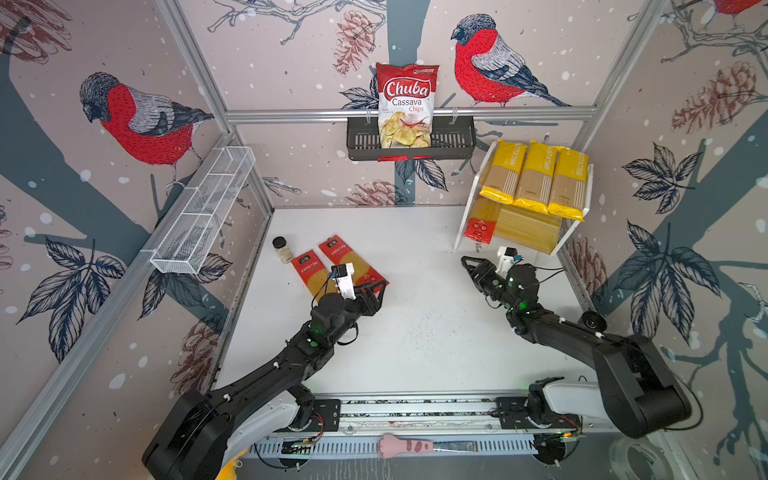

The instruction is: Place and organize the pasta boxes and bags onto the shelf

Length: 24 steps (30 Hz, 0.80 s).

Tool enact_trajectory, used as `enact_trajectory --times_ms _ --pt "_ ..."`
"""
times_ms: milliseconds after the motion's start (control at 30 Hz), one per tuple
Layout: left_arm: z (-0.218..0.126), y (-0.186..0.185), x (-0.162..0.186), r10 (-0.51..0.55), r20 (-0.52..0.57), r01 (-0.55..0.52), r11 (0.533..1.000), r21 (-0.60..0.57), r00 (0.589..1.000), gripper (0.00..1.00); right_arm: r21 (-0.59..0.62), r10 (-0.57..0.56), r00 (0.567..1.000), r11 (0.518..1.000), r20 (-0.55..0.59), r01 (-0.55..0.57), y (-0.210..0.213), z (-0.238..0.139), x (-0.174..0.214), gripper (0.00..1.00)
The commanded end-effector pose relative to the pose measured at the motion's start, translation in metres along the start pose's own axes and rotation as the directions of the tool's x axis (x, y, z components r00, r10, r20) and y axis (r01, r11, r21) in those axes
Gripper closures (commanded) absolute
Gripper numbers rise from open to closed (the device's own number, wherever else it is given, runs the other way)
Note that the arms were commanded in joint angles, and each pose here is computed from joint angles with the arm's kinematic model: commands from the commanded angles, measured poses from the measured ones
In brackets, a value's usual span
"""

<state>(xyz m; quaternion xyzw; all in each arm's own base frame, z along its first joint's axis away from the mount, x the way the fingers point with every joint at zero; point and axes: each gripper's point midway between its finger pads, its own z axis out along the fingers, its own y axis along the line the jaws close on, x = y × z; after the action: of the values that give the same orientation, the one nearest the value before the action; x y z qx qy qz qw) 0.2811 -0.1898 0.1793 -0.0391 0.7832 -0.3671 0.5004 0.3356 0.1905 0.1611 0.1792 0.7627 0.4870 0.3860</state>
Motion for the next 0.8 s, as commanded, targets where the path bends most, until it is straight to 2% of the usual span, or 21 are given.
enact_trajectory --times_ms 0,133,367,567,767 --pt "-0.007 0.044 0.014 0.053 -0.062 -0.064 0.977 -0.206 0.997 0.41 0.068 -0.033 0.999 0.997 -0.003 0.034 -0.002 0.005 0.027 0.45" --pt "-0.011 0.060 0.028 -0.003 -0.086 -0.019 0.967 -0.253 0.996 0.41 0.068 -0.066 0.990 0.995 -0.128 0.075 0.010 0.026 0.085 0.45" --pt "-0.015 0.071 0.050 -0.104 -0.107 0.074 0.964 -0.257 0.989 0.41 0.100 -0.029 0.951 0.993 -0.308 0.063 0.016 0.072 0.161 0.49" --pt "-0.021 0.073 0.049 -0.101 -0.099 0.072 0.961 -0.266 0.990 0.41 0.183 0.066 0.920 0.983 -0.387 0.007 0.004 0.100 0.207 0.51" --pt "-0.022 0.074 0.048 -0.101 -0.094 0.072 0.960 -0.269 0.990 0.41 0.295 0.146 0.923 0.955 -0.356 -0.037 -0.010 0.119 0.224 0.52"
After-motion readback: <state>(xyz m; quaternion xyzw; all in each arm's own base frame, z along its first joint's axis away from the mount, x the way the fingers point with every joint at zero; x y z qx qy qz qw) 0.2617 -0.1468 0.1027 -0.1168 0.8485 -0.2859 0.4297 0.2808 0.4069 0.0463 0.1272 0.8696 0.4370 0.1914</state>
